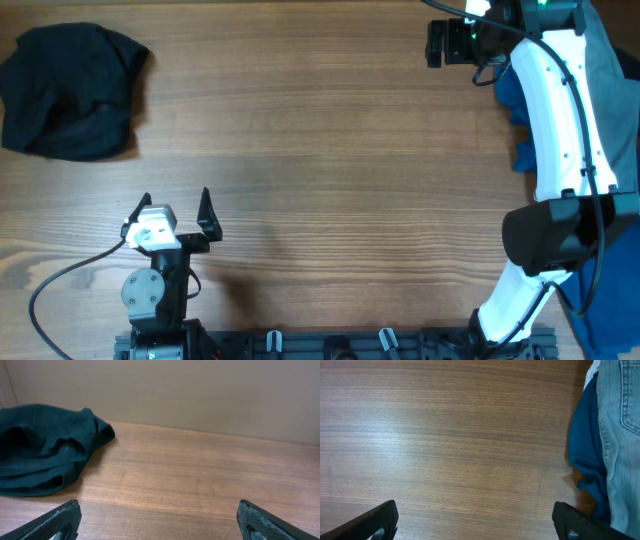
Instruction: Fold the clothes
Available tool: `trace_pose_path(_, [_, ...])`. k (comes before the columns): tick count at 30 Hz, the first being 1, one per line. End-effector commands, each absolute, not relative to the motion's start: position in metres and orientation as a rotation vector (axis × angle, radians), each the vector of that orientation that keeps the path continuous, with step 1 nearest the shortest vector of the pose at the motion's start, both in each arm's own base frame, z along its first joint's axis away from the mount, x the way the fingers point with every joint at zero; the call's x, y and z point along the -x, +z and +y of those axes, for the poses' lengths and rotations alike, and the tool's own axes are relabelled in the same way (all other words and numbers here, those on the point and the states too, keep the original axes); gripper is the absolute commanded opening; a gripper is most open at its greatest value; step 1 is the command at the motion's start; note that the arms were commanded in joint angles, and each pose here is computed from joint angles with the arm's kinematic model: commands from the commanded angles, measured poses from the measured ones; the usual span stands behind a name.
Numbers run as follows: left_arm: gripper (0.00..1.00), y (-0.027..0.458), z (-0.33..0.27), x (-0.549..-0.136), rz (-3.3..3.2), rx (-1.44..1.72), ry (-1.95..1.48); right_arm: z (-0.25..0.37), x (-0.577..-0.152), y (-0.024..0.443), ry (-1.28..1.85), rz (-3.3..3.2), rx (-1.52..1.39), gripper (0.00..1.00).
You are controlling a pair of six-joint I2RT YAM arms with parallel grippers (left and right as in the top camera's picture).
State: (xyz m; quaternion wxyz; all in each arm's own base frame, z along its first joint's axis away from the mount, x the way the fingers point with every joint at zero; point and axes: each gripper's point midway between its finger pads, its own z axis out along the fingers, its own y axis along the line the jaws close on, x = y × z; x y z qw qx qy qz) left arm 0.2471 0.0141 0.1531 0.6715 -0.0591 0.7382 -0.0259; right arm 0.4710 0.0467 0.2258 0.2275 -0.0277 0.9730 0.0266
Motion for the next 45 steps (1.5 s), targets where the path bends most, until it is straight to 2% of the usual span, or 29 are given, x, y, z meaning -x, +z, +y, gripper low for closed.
trace_pose_path(1, [1.00, 0.152, 0.011, -0.247, 1.663, 0.110, -0.063, 0.046, -0.473, 0.221, 0.057, 2.688, 0.089, 1.00])
trace_pose_path(30, [1.00, 0.152, 0.011, -0.247, 1.661, 0.110, -0.063, 0.046, -0.471, 0.229, 0.058, 2.670, 0.091, 1.00])
trace_pose_path(33, [1.00, 0.152, 0.011, -0.247, 1.661, 0.110, -0.063, 0.045, -0.480, 0.260, 0.052, 2.551, 0.096, 1.00])
trace_pose_path(34, [1.00, 0.152, 0.011, -0.247, 1.661, 0.110, -0.063, 0.046, -0.487, 0.293, 0.065, 2.429, 0.078, 1.00])
trace_pose_path(37, [1.00, 0.152, 0.011, -0.247, 1.661, 0.110, -0.063, 0.050, -0.488, 0.343, 0.098, 2.263, 0.086, 1.00])
trace_pose_path(42, [1.00, 0.152, 0.011, -0.247, 1.661, 0.110, -0.063, 0.038, -0.450, 0.435, 0.056, 2.025, 0.055, 1.00])
trace_pose_path(45, [1.00, 0.152, 0.011, -0.247, 1.662, 0.110, -0.063, 0.032, -0.419, 0.468, 0.044, 1.941, 0.040, 1.00])
